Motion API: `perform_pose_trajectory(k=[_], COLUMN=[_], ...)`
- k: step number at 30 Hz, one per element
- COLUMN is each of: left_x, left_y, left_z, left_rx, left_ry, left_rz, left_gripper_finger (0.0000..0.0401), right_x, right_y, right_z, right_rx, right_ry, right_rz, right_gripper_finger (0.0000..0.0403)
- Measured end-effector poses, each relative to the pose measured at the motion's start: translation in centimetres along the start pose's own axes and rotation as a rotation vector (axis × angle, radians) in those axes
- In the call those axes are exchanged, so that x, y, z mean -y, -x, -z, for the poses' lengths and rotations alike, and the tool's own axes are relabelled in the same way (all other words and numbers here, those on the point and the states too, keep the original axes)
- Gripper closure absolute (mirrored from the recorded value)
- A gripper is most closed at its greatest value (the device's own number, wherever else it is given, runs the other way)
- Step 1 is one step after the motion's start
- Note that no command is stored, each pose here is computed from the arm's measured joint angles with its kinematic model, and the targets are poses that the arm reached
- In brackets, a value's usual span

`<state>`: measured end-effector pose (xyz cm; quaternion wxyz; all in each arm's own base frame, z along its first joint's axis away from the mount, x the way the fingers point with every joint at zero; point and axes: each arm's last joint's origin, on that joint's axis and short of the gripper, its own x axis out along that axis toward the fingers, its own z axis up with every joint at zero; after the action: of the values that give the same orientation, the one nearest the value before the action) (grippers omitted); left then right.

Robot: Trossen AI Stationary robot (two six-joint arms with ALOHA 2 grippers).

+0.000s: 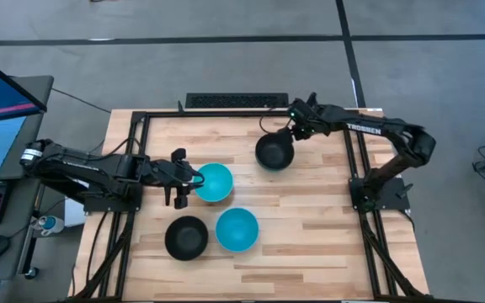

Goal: Nest bowls inside each other
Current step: Move the stacked bowls to the center of the table

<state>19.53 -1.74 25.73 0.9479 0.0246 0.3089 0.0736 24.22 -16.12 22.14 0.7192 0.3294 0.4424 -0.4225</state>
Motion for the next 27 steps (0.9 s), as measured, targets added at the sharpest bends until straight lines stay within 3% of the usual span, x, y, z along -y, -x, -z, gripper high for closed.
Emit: perform_pose_trajectory(k=[13,27], left_x=[-0.1,-0.2], left_y=[0.0,0.0], left_z=[0.0,0.0], left_rx=[0.000,0.001], left_ry=[0.034,0.042], left_rz=[-0.030,-0.055], left_gripper_finger=[0.0243,0.0243], right_x=[-1.2,-4.5], right_y=[-4.1,-3.0], right_z=[-0.9,-0.3], right_rx=[-0.035,-0.039], right_ry=[0.002,0.083], right_rz=[-0.103,-0.213], right_gripper_finger=[0.0398,0.0397])
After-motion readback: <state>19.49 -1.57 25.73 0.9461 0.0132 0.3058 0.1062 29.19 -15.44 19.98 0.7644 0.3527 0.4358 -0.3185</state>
